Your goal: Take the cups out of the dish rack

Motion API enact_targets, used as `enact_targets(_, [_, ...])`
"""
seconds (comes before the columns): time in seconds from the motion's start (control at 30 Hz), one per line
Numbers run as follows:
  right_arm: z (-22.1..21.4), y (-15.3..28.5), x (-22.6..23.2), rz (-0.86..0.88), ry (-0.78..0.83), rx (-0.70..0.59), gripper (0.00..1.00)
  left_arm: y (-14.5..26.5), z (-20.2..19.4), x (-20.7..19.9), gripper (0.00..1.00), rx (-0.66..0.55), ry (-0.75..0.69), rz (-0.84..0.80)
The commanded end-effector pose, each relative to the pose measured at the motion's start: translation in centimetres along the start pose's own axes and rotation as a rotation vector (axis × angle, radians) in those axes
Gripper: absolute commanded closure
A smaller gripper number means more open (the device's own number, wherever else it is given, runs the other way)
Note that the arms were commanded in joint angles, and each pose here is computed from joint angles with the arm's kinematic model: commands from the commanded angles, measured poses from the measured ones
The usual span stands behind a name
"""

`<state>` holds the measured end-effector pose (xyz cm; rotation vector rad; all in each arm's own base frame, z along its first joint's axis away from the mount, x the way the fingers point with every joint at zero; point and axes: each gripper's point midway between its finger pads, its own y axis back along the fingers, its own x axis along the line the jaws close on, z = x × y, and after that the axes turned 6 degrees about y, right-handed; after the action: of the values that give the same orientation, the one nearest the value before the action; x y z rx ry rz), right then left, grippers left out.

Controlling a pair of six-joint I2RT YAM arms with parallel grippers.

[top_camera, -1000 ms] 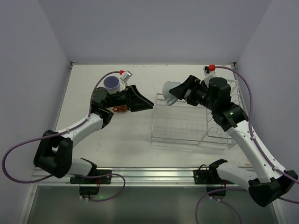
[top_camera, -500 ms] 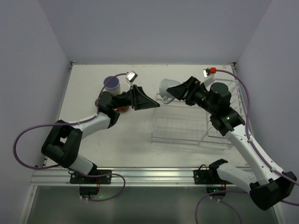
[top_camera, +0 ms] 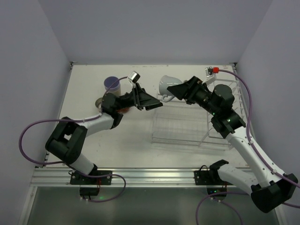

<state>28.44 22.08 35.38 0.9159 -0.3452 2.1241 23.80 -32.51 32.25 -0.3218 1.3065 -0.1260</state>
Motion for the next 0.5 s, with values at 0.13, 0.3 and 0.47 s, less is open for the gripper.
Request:
enact_targets(0.13, [2.9, 0.8, 3.6, 0.156, 0.042, -0.128, 1.0, -0.9, 0.9, -2.8, 0.42, -0.07, -0.009, -0.101])
enact_targets(0.3, [2.7, 0.7, 3.4, 0.159, 0.036, -0.134, 1.0, -1.9, 1.1, -3.4, 0.44, -0.077, 0.011, -0.133])
enact_targets(0.47, [2.4, 0.6, 3.2, 0.167, 0.033, -0.134, 1.0, -2.4, 1.1, -3.4, 0.46, -0.092, 0.036, -0.142])
